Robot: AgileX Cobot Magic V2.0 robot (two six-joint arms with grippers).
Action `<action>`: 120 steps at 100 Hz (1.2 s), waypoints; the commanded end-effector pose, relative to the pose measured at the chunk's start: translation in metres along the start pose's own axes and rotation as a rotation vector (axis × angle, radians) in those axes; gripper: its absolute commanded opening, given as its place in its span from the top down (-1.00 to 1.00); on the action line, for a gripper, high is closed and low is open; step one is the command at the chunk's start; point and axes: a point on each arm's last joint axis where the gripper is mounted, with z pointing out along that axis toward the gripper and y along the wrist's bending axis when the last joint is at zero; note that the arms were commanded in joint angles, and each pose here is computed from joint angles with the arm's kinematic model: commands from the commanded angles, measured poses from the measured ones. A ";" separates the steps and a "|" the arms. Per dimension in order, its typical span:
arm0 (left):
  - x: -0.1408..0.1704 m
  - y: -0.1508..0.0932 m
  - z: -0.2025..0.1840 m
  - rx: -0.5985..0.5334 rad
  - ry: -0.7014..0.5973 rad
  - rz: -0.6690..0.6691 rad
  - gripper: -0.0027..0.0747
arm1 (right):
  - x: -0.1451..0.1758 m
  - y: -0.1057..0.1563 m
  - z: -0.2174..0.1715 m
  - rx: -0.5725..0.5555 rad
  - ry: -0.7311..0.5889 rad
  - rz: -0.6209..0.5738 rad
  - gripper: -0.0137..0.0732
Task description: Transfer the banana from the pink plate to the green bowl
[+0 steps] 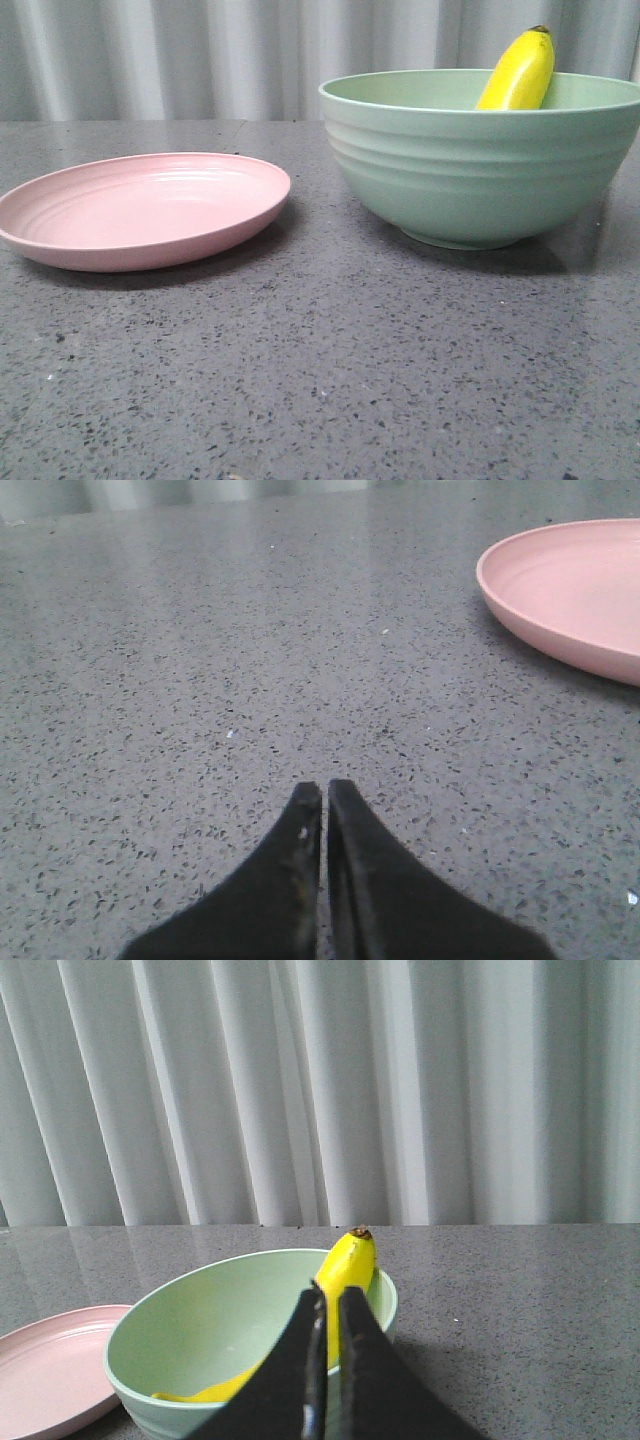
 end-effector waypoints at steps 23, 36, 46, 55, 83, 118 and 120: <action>-0.005 0.001 -0.002 -0.009 -0.092 -0.012 0.98 | -0.013 -0.001 0.000 0.017 -0.084 -0.016 0.83; -0.005 0.001 -0.002 -0.009 -0.092 -0.012 0.98 | -0.013 -0.001 0.000 0.017 -0.084 -0.016 0.83; -0.005 0.001 -0.002 -0.009 -0.092 -0.012 0.98 | -0.013 -0.001 0.000 0.017 -0.084 -0.016 0.83; -0.005 0.001 -0.002 -0.009 -0.092 -0.012 0.98 | -0.013 -0.001 0.000 0.017 -0.084 -0.016 0.83; -0.005 0.001 -0.002 -0.009 -0.092 -0.012 0.98 | -0.007 -0.003 0.002 0.035 -0.082 -0.028 0.83; -0.005 0.001 -0.002 -0.009 -0.092 -0.012 0.98 | 0.051 -0.023 0.008 0.251 -0.178 -0.083 0.83; -0.005 0.001 -0.002 -0.009 -0.092 -0.012 0.98 | 0.054 -0.024 0.008 0.257 -0.171 -0.078 0.83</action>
